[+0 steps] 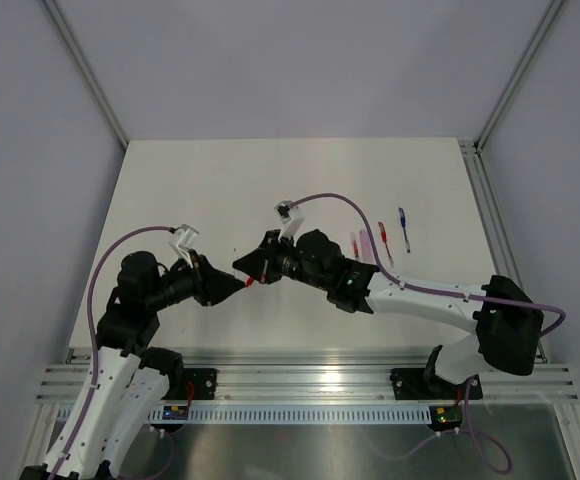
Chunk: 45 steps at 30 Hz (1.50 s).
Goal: Insert the pens into the pen caps
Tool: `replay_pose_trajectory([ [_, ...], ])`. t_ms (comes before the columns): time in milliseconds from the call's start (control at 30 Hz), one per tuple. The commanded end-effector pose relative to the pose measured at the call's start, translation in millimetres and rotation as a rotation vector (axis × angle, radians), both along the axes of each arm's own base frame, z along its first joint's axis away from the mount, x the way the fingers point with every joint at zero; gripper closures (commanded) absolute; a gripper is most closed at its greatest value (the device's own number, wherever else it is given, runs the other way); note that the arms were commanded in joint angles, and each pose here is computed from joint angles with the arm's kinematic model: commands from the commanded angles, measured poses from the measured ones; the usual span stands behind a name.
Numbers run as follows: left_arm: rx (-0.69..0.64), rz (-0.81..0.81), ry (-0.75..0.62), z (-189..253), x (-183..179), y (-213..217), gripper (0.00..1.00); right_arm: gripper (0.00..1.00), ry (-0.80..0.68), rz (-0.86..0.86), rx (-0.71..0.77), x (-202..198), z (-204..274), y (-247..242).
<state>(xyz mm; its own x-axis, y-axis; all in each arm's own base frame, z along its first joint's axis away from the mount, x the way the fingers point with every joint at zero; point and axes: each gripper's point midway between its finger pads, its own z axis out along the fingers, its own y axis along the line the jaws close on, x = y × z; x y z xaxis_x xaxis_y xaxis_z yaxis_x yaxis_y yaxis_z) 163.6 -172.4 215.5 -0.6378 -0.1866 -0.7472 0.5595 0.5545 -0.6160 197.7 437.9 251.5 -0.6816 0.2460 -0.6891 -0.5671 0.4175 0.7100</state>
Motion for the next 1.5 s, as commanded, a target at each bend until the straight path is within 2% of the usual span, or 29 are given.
replay_pose_trajectory([
  [0, -0.014, -0.013, -0.051, 9, 2, -2, 0.64, 1.00, -0.015, 0.015, 0.059, -4, 16, 13],
  [67, -0.014, -0.003, -0.058, 10, 3, 0, 0.66, 1.00, -0.013, 0.018, 0.052, -6, 12, 14],
  [167, -0.014, -0.003, -0.058, 10, 3, 0, 0.83, 1.00, -0.009, 0.021, 0.044, -7, 7, 16],
  [200, -0.011, 0.003, -0.055, 9, 3, 1, 0.94, 1.00, -0.007, 0.023, 0.043, -7, 6, 16],
  [233, -0.009, 0.008, -0.064, 11, 3, 1, 0.99, 1.00, -0.003, 0.022, 0.043, -8, 5, 16],
  [300, -0.004, 0.021, -0.067, 11, 5, 3, 1.00, 1.00, -0.006, 0.015, 0.043, -8, 6, 14],
  [400, 0.003, 0.029, -0.071, 11, 5, 5, 1.00, 0.84, -0.021, -0.001, 0.027, -5, 11, 10],
  [433, 0.007, 0.038, -0.076, 12, 6, 6, 1.00, 0.70, -0.021, -0.002, 0.013, -5, 10, 10],
  [533, 0.025, 0.079, -0.095, 14, 8, 12, 1.00, 0.49, -0.023, -0.042, -0.058, 0, 5, -1],
  [567, 0.030, 0.087, -0.095, 15, 9, 13, 1.00, 0.39, -0.026, -0.086, -0.108, 5, 0, -12],
  [633, 0.042, 0.113, -0.101, 15, 10, 17, 1.00, 0.38, -0.026, -0.133, -0.143, 9, -6, -26],
  [733, 0.063, 0.160, -0.128, 20, 13, 24, 1.00, 0.46, 0.028, -0.207, -0.224, 18, -33, -44],
  [767, 0.079, 0.193, -0.128, 19, 16, 29, 1.00, 0.52, 0.068, -0.234, -0.285, 22, -52, -50],
  [800, 0.087, 0.210, -0.129, 19, 17, 32, 1.00, 0.54, 0.089, -0.247, -0.325, 24, -63, -52],
  [833, 0.090, 0.227, -0.148, 26, 17, 34, 1.00, 0.56, 0.126, -0.253, -0.415, 24, -90, -54],
  [900, 0.106, 0.267, -0.170, 31, 20, 41, 1.00, 0.59, 0.146, -0.243, -0.458, 28, -96, -43],
  [933, 0.105, 0.280, -0.179, 34, 20, 42, 1.00, 0.59, 0.177, -0.237, -0.539, 28, -123, -41],
  [1000, 0.108, 0.307, -0.201, 44, 21, 46, 1.00, 0.59, 0.187, -0.241, -0.553, 36, -122, -29],
  [1033, 0.111, 0.314, -0.210, 47, 21, 47, 1.00, 0.58, 0.204, -0.244, -0.600, 37, -140, -28],
  [1100, 0.121, 0.335, -0.245, 57, 19, 51, 1.00, 0.50, 0.206, -0.256, -0.602, 44, -140, -18],
  [1133, 0.128, 0.347, -0.254, 59, 19, 53, 1.00, 0.48, 0.221, -0.269, -0.642, 47, -155, -18],
  [1200, 0.160, 0.403, -0.272, 57, 21, 63, 1.00, 0.46, 0.224, -0.284, -0.649, 53, -155, -9],
  [1467, 0.172, 0.422, -0.303, 55, 14, 68, 1.00, 0.47, 0.274, -0.342, -0.693, 66, -184, 4],
])
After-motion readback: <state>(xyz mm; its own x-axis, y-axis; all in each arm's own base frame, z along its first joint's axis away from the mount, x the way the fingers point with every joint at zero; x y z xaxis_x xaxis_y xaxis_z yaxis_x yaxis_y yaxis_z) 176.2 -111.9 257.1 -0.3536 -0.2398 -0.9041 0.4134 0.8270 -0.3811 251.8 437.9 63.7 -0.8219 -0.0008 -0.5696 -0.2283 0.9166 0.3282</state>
